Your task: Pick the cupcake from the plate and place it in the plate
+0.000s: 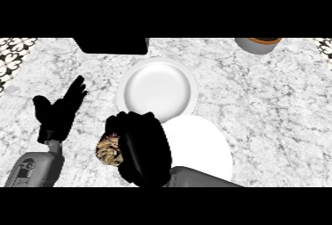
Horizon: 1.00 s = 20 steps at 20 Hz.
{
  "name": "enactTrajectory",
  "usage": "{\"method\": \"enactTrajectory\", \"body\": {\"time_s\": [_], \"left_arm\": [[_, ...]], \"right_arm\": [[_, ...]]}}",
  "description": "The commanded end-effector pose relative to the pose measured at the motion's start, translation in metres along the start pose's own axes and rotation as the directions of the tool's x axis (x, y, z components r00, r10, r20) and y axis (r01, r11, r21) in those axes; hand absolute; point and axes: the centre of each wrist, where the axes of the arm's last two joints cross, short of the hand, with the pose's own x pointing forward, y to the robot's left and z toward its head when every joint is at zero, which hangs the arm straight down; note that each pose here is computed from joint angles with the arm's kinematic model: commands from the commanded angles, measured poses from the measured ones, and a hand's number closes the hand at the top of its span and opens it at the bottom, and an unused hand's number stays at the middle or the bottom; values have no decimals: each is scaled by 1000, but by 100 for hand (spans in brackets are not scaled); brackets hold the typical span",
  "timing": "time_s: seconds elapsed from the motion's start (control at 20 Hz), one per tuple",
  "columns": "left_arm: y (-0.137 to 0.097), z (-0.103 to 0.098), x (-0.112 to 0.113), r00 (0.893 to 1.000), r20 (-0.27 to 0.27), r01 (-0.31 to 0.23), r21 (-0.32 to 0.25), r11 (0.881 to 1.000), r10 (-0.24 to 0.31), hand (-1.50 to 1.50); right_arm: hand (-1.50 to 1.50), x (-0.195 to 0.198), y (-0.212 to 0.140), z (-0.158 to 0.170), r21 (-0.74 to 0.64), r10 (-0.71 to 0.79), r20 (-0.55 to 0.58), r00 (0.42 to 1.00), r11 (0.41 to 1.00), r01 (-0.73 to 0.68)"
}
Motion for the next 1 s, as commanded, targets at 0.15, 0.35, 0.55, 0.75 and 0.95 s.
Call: {"method": "enactTrajectory", "body": {"time_s": [0.15, 0.35, 0.55, 0.75, 0.95], "left_arm": [[4, 1, -5, 1000, -5, 1, 19, 1000, 0, 0], [14, 4, -13, 1000, -18, -2, 16, 1000, 2, 0], [2, 5, -14, 1000, -5, 5, 22, 1000, -5, 0], [14, 9, -12, 1000, 22, -8, 6, 1000, 8, 0], [-5, 9, -2, 1000, 2, -15, 21, 1000, 15, 0]], "right_arm": [[150, -38, 10, -51, -61, 9, -116, 993, 998, -16], [150, -46, 9, -72, -60, 6, -159, 987, 998, -16], [150, -85, 18, -81, 33, 106, -161, 981, 994, -102], [150, -122, 21, -90, 162, 114, -188, 975, 983, -84], [-150, -135, 18, -91, 246, -13, -272, 962, 966, 82]]}}
